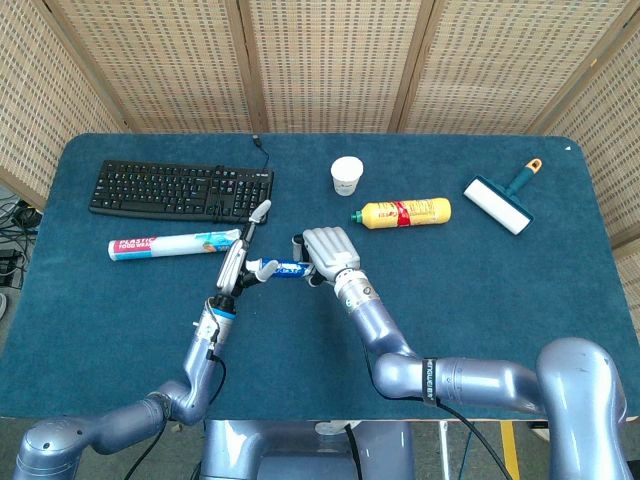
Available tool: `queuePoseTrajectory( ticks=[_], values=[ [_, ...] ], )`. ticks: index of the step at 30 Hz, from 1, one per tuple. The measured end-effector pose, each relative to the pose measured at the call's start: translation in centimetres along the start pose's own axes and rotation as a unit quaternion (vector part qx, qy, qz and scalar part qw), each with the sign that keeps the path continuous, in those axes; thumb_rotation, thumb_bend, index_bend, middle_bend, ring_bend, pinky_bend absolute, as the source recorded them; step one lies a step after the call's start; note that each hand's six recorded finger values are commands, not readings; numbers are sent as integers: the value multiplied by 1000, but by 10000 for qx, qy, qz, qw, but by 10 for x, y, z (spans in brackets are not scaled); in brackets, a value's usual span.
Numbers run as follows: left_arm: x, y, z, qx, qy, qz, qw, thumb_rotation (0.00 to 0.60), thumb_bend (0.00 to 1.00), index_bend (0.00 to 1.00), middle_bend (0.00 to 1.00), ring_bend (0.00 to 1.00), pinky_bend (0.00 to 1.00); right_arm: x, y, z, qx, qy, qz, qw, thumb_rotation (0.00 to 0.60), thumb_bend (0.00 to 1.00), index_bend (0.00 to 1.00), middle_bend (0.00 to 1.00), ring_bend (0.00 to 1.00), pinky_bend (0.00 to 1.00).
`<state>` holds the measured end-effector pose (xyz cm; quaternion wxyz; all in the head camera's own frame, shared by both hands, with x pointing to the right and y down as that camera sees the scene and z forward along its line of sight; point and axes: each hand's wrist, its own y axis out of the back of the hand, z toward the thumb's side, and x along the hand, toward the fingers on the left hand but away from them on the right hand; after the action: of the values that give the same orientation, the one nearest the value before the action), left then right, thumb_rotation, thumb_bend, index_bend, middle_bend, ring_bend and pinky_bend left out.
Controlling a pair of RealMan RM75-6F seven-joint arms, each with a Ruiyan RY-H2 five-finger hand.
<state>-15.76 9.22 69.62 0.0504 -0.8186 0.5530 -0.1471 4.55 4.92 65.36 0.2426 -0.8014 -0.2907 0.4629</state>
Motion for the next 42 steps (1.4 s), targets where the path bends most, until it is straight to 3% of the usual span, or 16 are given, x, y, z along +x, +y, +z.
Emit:
queuePoseTrajectory(
  ticks=[5,21,42],
  values=[
    [1,1,-1,-83,-5,32,10000,159,0,0,0,0,0,1,2,2,-249,52,15,9997,600,713,723,703,617,788],
    [5,-3,-7,-1169,192,284,9925,160,0,0,0,0,0,1,9,10,-623,207,1,9978,600,714,724,704,618,789],
    [10,-31,0,-1693,356,259,9846,161,0,0,0,0,0,0,8,16,-756,253,-50,9968,600,717,727,707,619,788]
  ],
)
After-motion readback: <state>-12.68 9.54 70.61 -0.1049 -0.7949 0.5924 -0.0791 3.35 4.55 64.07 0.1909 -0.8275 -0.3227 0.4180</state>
